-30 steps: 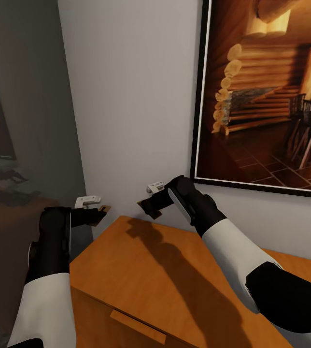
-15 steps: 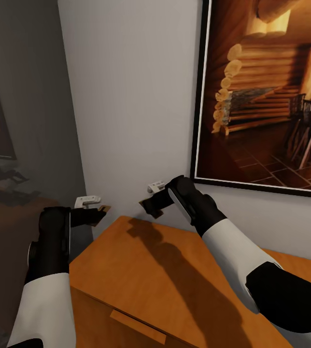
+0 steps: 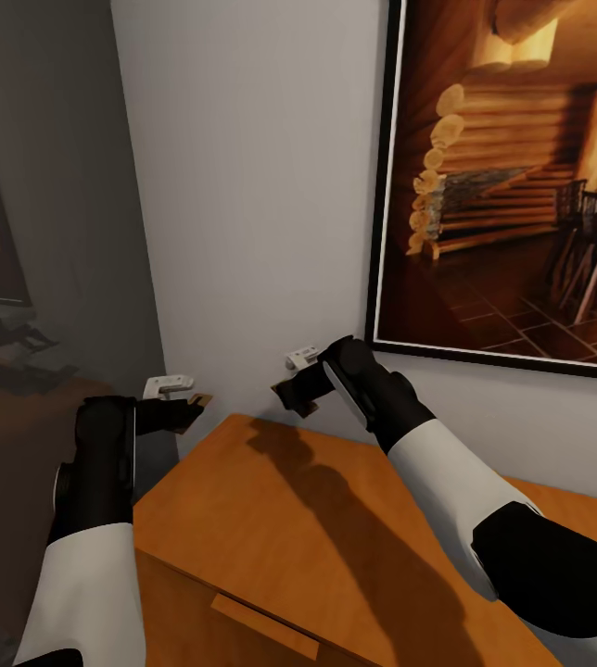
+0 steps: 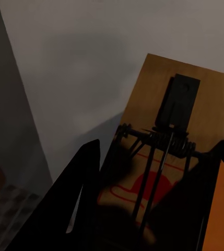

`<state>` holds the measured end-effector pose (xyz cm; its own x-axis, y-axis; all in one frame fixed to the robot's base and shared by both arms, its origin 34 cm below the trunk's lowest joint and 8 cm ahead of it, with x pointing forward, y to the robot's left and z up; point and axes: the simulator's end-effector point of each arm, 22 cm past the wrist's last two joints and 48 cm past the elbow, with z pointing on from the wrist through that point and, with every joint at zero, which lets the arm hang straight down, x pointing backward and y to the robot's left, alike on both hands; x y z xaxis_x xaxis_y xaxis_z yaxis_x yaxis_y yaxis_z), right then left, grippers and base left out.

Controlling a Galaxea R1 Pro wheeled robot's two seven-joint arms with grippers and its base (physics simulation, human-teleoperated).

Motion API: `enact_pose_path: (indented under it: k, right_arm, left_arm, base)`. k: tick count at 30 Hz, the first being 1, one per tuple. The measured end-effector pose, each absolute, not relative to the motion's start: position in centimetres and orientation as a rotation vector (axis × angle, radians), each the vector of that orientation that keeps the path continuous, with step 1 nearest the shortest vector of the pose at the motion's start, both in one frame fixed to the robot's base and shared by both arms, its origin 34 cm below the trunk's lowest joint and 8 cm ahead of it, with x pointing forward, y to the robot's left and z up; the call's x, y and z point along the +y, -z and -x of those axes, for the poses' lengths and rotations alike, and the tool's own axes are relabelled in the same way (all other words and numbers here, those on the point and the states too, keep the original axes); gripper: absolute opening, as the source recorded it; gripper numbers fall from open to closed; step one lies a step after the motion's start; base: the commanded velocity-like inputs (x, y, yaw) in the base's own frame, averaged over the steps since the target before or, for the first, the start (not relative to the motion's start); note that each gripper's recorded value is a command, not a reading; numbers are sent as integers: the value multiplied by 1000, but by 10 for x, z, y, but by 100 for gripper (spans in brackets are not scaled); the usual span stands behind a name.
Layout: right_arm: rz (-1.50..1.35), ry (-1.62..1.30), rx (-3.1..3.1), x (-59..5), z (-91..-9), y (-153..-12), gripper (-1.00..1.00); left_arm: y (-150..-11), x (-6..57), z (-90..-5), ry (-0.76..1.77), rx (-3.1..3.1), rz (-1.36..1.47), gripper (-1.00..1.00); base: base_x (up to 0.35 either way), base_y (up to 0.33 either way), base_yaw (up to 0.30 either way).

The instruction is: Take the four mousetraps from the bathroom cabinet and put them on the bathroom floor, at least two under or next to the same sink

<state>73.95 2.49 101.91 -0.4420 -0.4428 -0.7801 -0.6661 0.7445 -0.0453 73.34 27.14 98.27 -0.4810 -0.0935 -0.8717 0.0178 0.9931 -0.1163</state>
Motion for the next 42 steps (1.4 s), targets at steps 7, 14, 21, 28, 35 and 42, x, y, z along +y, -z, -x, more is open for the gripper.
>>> enact_pose_path:
  k: [7,14,21,28,35,42]
  right_arm:
    - [835,-330,2105,24,-740,-1020,-100]
    - [844,-321,2094,26,-739,-1022,-100]
    - [843,-290,2093,22,-742,-1022,-100]
    - [835,-201,2091,9,-750,-1022,-100]
    - [834,-185,2090,7,-752,-1022,-100]
    - [831,-188,2093,6,-752,-1022,-100]
  left_arm:
    - [-982,271,-733,130,2070,53,-100]
    - [-981,271,-734,130,2073,53,-100]
    - [-981,271,-734,132,2073,53,-100]
    - [-980,271,-734,132,2076,53,-100]
    - [-980,269,-734,139,2075,52,-100]
    - [-979,269,-735,138,2074,45,-100]
  base:
    - [-55,0,0]
    - [-288,0,0]
    - [-338,0,0]
    - [-343,0,0]
    - [-322,0,0]
    - [-73,0,0]
